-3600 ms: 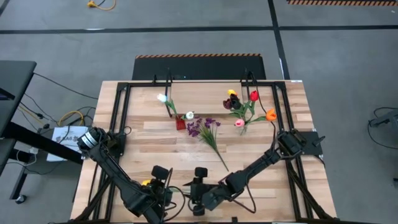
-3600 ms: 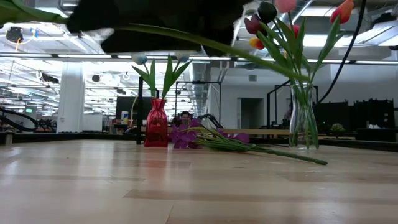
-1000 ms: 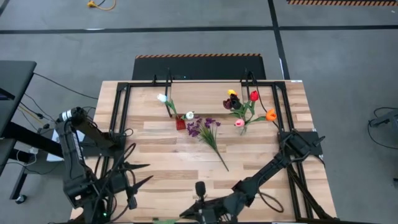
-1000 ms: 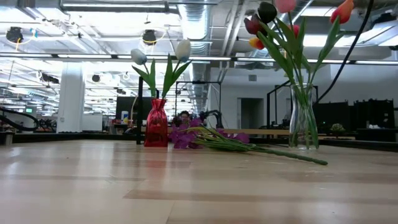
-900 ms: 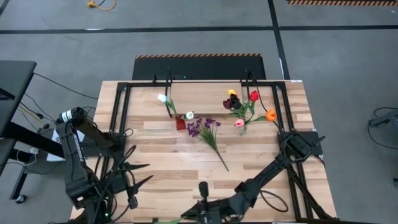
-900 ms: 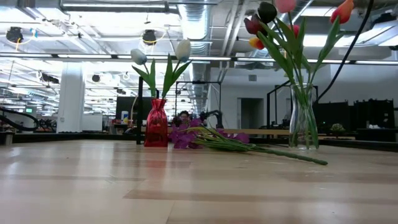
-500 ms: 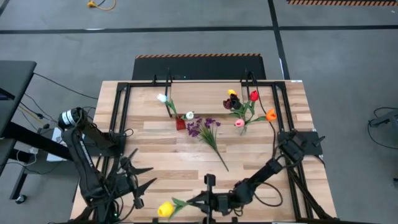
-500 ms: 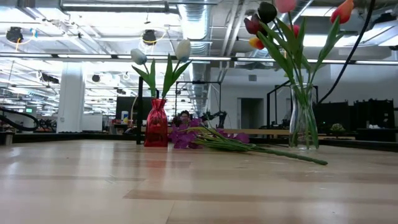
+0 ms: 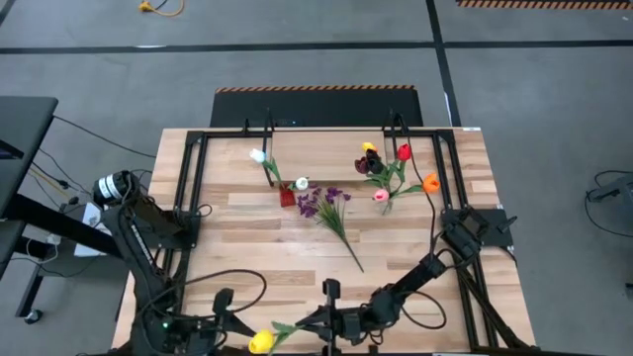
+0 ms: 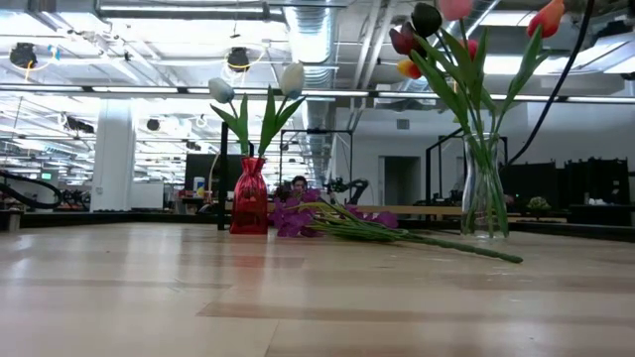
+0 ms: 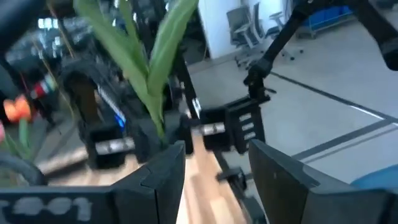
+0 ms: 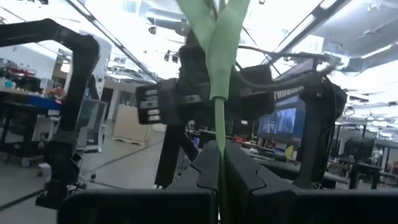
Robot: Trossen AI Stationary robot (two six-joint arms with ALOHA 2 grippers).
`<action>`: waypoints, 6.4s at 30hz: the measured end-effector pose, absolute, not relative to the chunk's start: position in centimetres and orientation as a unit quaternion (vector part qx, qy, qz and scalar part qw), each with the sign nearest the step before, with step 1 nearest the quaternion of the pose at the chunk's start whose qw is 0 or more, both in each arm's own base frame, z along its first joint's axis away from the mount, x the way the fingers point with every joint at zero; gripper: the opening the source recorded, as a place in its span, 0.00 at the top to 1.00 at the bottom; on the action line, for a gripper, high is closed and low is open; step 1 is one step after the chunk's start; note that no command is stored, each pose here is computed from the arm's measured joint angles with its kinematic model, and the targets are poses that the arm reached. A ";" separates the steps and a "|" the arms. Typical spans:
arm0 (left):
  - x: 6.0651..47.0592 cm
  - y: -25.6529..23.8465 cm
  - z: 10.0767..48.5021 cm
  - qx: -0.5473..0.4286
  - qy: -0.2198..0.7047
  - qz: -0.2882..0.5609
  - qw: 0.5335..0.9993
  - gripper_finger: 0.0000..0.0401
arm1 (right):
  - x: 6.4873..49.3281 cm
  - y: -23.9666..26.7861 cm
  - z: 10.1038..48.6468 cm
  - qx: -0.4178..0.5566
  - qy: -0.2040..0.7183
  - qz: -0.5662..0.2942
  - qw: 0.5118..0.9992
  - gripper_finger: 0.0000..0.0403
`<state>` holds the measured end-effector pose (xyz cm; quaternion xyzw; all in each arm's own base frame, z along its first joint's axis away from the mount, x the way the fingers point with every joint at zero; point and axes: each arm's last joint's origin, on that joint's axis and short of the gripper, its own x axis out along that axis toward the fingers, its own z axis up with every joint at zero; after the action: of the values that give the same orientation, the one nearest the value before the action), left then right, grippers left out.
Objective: Pick and place flowers into a vace then onto a shelf
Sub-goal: Put the yellow flower into the red vase
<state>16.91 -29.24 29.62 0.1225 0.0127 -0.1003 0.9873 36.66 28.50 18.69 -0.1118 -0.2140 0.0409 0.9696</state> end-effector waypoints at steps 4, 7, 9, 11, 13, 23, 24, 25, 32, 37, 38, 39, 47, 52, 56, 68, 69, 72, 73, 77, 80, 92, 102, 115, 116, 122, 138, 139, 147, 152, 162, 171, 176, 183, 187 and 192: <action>17.3 -29.1 29.7 0.168 0.002 -0.104 0.980 0.58 | 36.0 29.3 18.8 -0.134 -0.217 0.043 0.966 1.00; 18.1 -28.4 29.0 0.159 -0.013 -0.123 0.979 0.58 | 35.5 29.7 19.0 -0.140 -0.223 0.031 0.964 1.00; 18.7 -27.4 28.0 0.137 -0.030 -0.120 0.983 0.58 | 35.3 29.9 19.0 -0.145 -0.228 0.031 0.962 1.00; 19.1 -26.3 26.9 0.110 -0.047 -0.105 0.987 0.58 | 35.1 30.0 19.1 -0.150 -0.232 0.031 0.961 1.00; 19.3 -25.1 25.8 0.082 -0.063 -0.095 0.990 0.58 | 35.0 30.0 19.2 -0.153 -0.237 0.029 0.959 1.00; 21.0 -22.2 25.1 0.015 -0.132 -0.158 0.979 0.58 | 36.7 28.3 18.9 -0.126 -0.218 0.021 0.967 1.00; 21.3 -22.1 25.3 0.014 -0.134 -0.163 0.977 0.58 | 37.0 28.0 18.8 -0.122 -0.212 0.021 0.969 1.00; 21.4 -22.0 25.4 0.014 -0.135 -0.166 0.977 0.58 | 37.2 27.8 18.7 -0.119 -0.205 0.021 0.971 1.00; 21.7 -22.0 25.7 0.017 -0.135 -0.162 0.977 0.58 | 38.2 26.8 18.1 -0.104 -0.176 0.020 0.979 1.00; 21.8 -22.0 25.7 0.017 -0.135 -0.162 0.977 0.58 | 38.4 26.7 18.0 -0.100 -0.170 0.021 0.980 1.00; 21.8 -22.0 25.7 0.017 -0.135 -0.162 0.977 0.58 | 38.4 26.7 17.9 -0.100 -0.167 0.022 0.981 1.00; 21.8 -22.0 25.7 0.017 -0.135 -0.162 0.977 0.58 | 38.5 26.6 17.9 -0.101 -0.164 0.022 0.981 1.00; 21.8 -22.0 25.7 0.016 -0.136 -0.162 0.977 0.58 | 38.6 26.5 17.8 -0.098 -0.158 0.019 0.982 1.00; 21.8 -21.9 25.7 0.015 -0.132 -0.142 0.981 0.58 | 38.7 26.5 17.6 -0.102 -0.150 0.017 0.983 1.00; 21.8 -21.8 25.7 0.016 -0.130 -0.135 0.982 0.58 | 38.7 26.5 17.6 -0.101 -0.148 0.010 0.984 1.00; 21.7 -21.8 25.7 0.029 -0.129 -0.120 0.984 0.68 | 38.7 26.5 17.6 -0.101 -0.148 0.010 0.984 1.00; 21.7 -21.8 25.7 0.031 -0.130 -0.120 0.984 0.72 | 38.7 26.5 17.6 -0.101 -0.148 0.010 0.984 1.00; 21.7 -21.8 25.7 0.037 -0.130 -0.119 0.984 0.87 | 38.7 26.5 17.5 -0.104 -0.144 0.011 0.984 1.00; 21.7 -21.8 25.7 0.039 -0.130 -0.118 0.984 0.92 | 38.7 26.5 17.5 -0.106 -0.141 0.012 0.984 0.99; 21.8 -21.8 25.7 0.042 -0.129 -0.116 0.984 0.97 | 38.8 26.4 17.4 -0.104 -0.139 0.012 0.985 0.95; 21.7 -21.8 25.6 0.046 -0.128 -0.111 0.984 0.99 | 38.9 26.3 17.4 -0.097 -0.137 0.012 0.986 0.89; 20.8 -22.3 25.8 0.062 -0.121 -0.085 0.987 0.99 | 39.0 26.5 16.7 -0.099 -0.101 0.003 0.990 0.43; 17.4 -22.0 27.9 0.080 -0.068 -0.026 0.994 0.99 | 38.7 26.5 16.7 -0.096 -0.086 -0.056 0.990 0.28; 16.0 -14.5 32.8 0.084 -0.041 0.137 0.986 0.99 | 38.4 26.9 16.1 -0.111 -0.055 -0.079 0.989 0.28; 15.8 -13.5 33.2 0.078 -0.040 0.145 0.985 0.99 | 38.4 26.9 16.0 -0.113 -0.051 -0.078 0.989 0.28; 14.5 -8.1 34.6 0.033 -0.044 0.150 0.987 1.00 | 38.5 26.9 15.4 -0.110 -0.030 -0.073 0.991 0.28; 17.8 -3.7 33.0 0.053 0.005 0.171 0.984 1.00 | 39.4 25.6 15.2 -0.114 -0.021 -0.087 0.989 0.28; 17.8 -3.6 33.0 0.052 0.004 0.172 0.984 1.00 | 39.4 25.6 15.2 -0.114 -0.021 -0.087 0.989 0.28; 18.0 -2.6 33.0 0.052 0.006 0.194 0.980 1.00 | 39.4 25.6 15.2 -0.114 -0.021 -0.087 0.989 0.28; 18.2 -1.6 32.5 0.038 0.006 0.200 0.979 1.00 | 39.4 25.6 15.2 -0.114 -0.021 -0.087 0.989 0.28; 18.4 -0.4 31.3 0.014 -0.024 0.190 0.981 1.00 | 39.4 25.7 15.2 -0.109 -0.021 -0.086 0.990 0.28; 18.4 0.3 29.9 0.013 -0.001 0.206 0.978 1.00 | 39.4 25.7 15.0 -0.108 -0.014 -0.085 0.990 0.28; 18.4 0.4 29.9 0.009 -0.002 0.201 0.979 1.00 | 39.4 25.7 15.0 -0.107 -0.014 -0.085 0.990 0.28; 18.5 0.6 29.7 -0.001 0.006 0.206 0.979 0.98 | 39.4 25.7 15.0 -0.105 -0.014 -0.085 0.991 0.28; 18.5 0.9 29.5 -0.013 0.013 0.214 0.977 0.94 | 39.4 25.7 15.0 -0.105 -0.014 -0.085 0.991 0.28; 18.5 1.1 29.2 -0.026 0.025 0.212 0.977 0.91 | 39.4 25.7 15.0 -0.105 -0.014 -0.085 0.991 0.28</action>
<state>18.47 1.06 29.20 -0.0259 0.0245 0.2121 0.9766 39.38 25.67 15.04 -0.1046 -0.0138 -0.0850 0.9908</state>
